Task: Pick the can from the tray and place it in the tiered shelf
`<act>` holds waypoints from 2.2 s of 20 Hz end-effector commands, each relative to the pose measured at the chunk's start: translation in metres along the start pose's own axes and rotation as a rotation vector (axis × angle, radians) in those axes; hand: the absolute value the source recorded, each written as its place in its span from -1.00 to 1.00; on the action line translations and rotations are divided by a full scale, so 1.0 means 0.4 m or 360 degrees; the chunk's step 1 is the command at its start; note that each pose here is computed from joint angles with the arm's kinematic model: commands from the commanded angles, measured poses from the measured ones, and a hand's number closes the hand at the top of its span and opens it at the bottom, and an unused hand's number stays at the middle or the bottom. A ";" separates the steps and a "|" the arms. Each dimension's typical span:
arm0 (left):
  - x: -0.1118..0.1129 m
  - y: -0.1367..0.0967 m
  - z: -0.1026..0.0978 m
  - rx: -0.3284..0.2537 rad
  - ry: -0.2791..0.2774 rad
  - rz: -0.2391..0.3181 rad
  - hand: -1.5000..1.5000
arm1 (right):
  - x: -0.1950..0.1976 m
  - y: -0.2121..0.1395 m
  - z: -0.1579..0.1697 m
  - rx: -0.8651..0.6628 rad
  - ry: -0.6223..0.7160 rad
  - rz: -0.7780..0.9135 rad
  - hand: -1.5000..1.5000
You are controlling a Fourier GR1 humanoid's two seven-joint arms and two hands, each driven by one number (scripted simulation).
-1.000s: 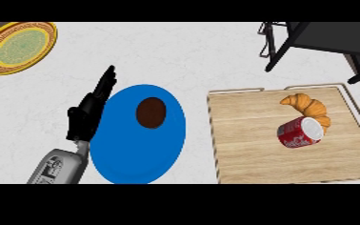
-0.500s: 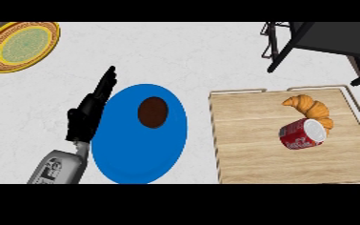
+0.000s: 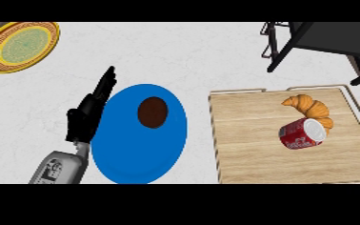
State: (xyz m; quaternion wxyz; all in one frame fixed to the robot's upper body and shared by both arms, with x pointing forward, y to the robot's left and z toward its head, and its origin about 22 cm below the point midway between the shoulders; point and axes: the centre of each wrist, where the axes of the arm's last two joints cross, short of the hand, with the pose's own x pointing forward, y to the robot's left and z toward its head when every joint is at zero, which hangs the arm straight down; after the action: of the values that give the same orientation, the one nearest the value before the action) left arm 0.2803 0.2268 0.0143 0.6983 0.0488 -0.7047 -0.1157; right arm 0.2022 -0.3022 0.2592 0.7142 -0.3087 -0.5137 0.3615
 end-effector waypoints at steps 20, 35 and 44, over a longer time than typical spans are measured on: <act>0.046 -0.006 -0.017 -0.0008 0.0012 0.0001 0.00 | 0.037 0.117 -0.031 -0.0028 0.0177 0.0058 -1.00; 0.004 0.014 -0.034 -0.0003 0.0019 -0.0013 0.00 | 0.020 0.155 -0.086 -0.0012 0.0277 0.0170 -1.00; 0.017 0.015 0.019 -0.0003 0.0009 0.0010 0.00 | -0.009 0.188 -0.118 0.0017 0.0278 0.0181 -1.00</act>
State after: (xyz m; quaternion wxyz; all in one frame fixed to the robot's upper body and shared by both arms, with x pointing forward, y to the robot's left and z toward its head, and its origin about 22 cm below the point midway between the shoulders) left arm 0.2790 0.2256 0.0152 0.6977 0.0472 -0.7053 -0.1161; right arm 0.2240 -0.2680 0.1881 0.7227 -0.3514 -0.4631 0.3739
